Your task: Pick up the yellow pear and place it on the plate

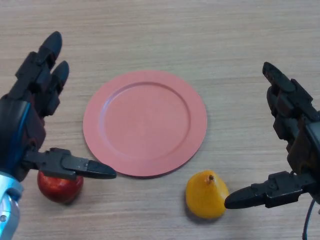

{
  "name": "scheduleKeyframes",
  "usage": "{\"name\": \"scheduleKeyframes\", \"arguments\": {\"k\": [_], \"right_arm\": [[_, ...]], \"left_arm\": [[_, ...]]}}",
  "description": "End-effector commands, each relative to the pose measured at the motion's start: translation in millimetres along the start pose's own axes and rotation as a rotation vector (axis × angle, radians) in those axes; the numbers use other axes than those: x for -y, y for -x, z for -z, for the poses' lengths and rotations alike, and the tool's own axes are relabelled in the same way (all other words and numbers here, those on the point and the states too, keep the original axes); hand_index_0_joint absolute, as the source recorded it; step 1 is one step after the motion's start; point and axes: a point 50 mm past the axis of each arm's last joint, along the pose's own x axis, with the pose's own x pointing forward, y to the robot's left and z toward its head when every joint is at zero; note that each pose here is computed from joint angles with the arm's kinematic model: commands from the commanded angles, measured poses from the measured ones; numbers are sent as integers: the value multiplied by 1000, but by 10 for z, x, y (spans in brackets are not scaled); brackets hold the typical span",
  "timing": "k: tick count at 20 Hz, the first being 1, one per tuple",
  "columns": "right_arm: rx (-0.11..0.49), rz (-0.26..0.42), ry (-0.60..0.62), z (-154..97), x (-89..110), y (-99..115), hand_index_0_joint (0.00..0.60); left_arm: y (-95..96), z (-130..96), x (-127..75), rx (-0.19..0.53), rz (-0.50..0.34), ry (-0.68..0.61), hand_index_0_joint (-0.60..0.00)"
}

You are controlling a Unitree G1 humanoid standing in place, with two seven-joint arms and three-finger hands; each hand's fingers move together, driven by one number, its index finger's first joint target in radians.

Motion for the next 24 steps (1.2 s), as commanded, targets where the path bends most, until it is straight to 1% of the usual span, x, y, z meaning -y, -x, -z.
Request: {"name": "scheduleKeyframes", "arguments": {"k": [1,5,7,12,16,20,22,24], "right_arm": [[193,19,31,-282,70,43,0],[187,23,31,-267,93,41,0],[191,21,34,-258,102,42,0],[191,35,44,-109,30,118,0],[202,38,101,90,-125,124,0],[214,29,131,289,-215,36,0],[204,26,139,395,-255,-20,0],[190,24,192,528,-279,-95,0]], "left_arm": [[11,-323,-76,215,-51,-92,0],[0,-304,-68,198,-42,-96,0],[-4,-303,-62,205,-49,-87,0],[12,-269,-59,214,-58,-81,0],[15,-274,-48,217,-62,-77,0],[36,-284,-74,203,-55,-63,0],[38,-278,-71,199,-55,-59,0],[38,-276,-65,200,-58,-56,0]]}}
